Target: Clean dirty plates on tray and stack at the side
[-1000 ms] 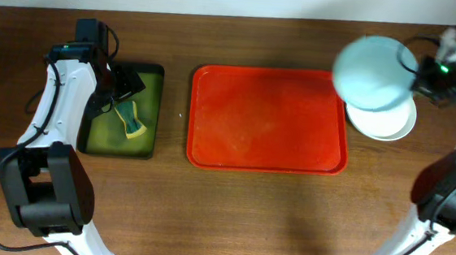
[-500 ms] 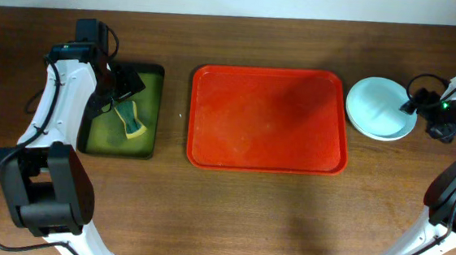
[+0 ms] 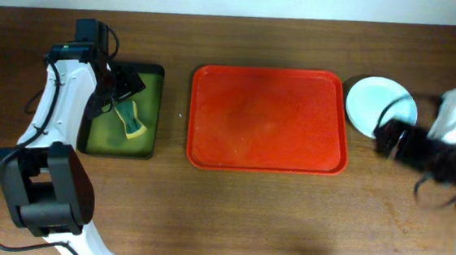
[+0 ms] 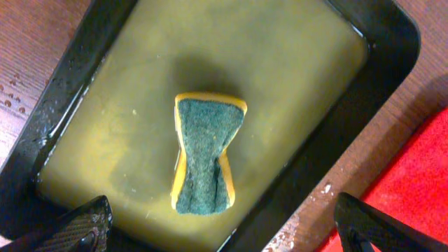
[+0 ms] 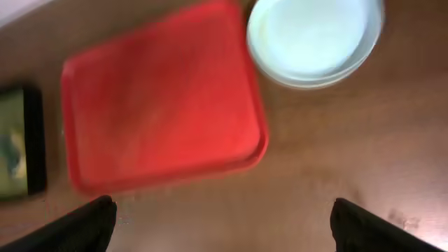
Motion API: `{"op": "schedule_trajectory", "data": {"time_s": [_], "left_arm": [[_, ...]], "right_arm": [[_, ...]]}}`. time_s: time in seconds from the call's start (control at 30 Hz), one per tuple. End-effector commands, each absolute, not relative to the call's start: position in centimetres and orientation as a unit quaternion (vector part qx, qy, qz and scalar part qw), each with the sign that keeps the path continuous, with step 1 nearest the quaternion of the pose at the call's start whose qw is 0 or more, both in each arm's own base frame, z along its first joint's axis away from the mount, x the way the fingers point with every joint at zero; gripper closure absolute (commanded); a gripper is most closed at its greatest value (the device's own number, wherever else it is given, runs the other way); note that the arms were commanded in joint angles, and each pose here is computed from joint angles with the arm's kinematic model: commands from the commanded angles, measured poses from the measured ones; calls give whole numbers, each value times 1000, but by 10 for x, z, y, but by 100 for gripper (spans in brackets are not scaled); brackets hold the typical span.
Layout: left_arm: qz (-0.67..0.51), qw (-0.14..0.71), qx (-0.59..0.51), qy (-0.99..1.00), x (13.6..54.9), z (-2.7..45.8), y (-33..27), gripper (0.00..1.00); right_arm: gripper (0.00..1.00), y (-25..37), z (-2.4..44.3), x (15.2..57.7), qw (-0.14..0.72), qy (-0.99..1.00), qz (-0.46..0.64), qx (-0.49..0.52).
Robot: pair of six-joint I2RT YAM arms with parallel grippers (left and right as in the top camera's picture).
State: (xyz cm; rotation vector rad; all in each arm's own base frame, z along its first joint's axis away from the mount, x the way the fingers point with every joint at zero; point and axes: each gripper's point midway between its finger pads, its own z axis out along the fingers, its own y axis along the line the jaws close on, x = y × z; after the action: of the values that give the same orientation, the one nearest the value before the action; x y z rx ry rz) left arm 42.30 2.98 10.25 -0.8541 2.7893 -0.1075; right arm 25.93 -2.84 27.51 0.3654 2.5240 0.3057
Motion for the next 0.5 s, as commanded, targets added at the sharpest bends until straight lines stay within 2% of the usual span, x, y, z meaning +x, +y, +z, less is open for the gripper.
{"op": "schedule_trajectory", "data": {"time_s": [0.0,0.1,0.33,0.47], "left_arm": [[-42,122,-290,948,426,111,30,1],[-42,123,-290,948,426,111,30,1],[-42,122,-290,948,426,111,30,1],[-42,123,-291,948,426,111,30,1]], "right_arm": [[1,1,264,208,267,950,123,106],[2,11,267,175,268,950,123,102],[2,17,265,167,265,954,117,78],[2,44,273,166,340,930,135,-14]]}}
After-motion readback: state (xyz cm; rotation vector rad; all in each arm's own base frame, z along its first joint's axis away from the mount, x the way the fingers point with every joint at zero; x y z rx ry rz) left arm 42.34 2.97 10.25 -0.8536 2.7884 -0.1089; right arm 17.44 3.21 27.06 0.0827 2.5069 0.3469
